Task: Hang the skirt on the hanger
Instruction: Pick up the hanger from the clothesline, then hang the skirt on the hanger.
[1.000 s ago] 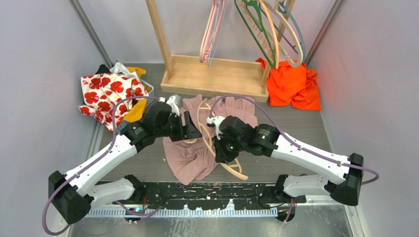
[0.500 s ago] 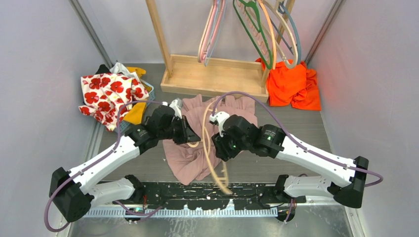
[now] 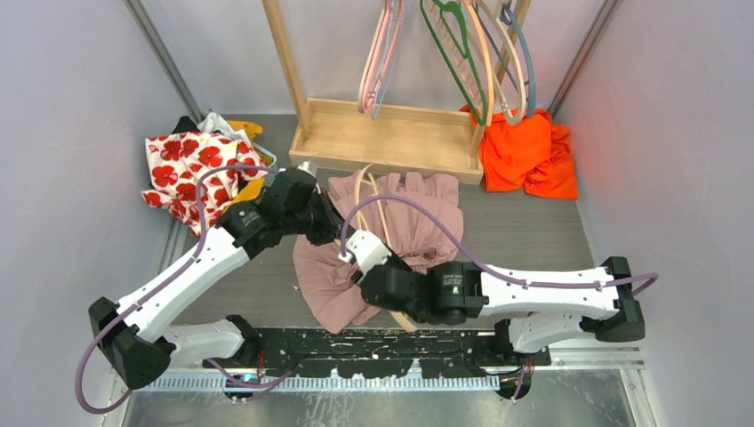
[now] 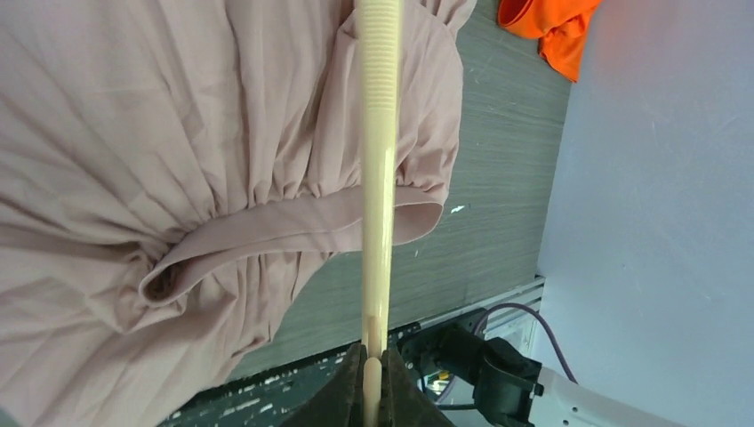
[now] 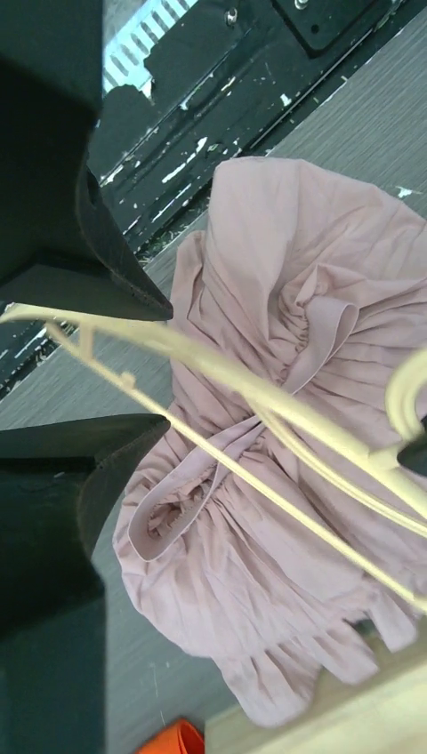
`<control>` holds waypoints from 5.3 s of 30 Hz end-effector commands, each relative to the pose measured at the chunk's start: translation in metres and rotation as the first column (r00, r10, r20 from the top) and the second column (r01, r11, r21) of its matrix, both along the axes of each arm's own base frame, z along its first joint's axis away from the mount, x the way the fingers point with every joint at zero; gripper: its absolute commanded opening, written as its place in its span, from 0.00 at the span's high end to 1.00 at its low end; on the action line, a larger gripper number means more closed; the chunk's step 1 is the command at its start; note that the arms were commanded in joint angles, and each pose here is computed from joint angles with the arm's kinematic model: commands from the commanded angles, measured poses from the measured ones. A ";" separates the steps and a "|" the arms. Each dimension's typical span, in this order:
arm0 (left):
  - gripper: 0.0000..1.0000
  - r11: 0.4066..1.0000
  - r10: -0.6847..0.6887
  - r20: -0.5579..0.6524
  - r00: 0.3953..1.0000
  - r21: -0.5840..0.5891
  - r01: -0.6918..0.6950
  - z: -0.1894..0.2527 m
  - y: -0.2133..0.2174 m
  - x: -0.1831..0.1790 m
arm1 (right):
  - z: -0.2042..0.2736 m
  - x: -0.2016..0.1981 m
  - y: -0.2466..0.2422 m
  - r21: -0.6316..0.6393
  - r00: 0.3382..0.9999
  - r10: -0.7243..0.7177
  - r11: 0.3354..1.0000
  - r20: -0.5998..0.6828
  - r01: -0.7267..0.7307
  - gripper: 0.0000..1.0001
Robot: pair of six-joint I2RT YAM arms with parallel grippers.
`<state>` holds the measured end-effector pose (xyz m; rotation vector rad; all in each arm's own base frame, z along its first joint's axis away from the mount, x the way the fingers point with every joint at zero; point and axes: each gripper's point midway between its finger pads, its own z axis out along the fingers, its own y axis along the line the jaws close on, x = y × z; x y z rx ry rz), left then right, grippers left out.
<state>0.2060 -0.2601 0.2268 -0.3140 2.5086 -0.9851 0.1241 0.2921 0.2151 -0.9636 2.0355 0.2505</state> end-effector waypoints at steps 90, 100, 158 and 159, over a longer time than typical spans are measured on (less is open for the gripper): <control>0.66 0.901 -0.161 -0.071 0.984 0.396 0.176 -0.148 -0.027 -0.030 | 0.042 -0.080 -0.092 0.240 0.896 0.102 0.971 -0.433 0.005 0.99; 0.46 0.871 -0.142 -0.008 0.990 0.474 0.129 -0.139 -0.013 -0.024 | 0.035 -0.073 -0.098 0.251 0.913 0.073 0.967 -0.402 0.033 0.99; 0.71 0.728 -0.289 -0.019 0.957 0.644 0.233 -0.143 -0.009 -0.011 | 0.030 -0.087 -0.086 0.323 0.885 0.159 0.946 -0.437 -0.010 0.99; 0.74 0.733 -0.284 -0.013 0.959 0.642 0.225 -0.139 -0.008 -0.011 | 0.031 -0.088 -0.083 0.328 0.884 0.170 0.944 -0.436 -0.020 0.99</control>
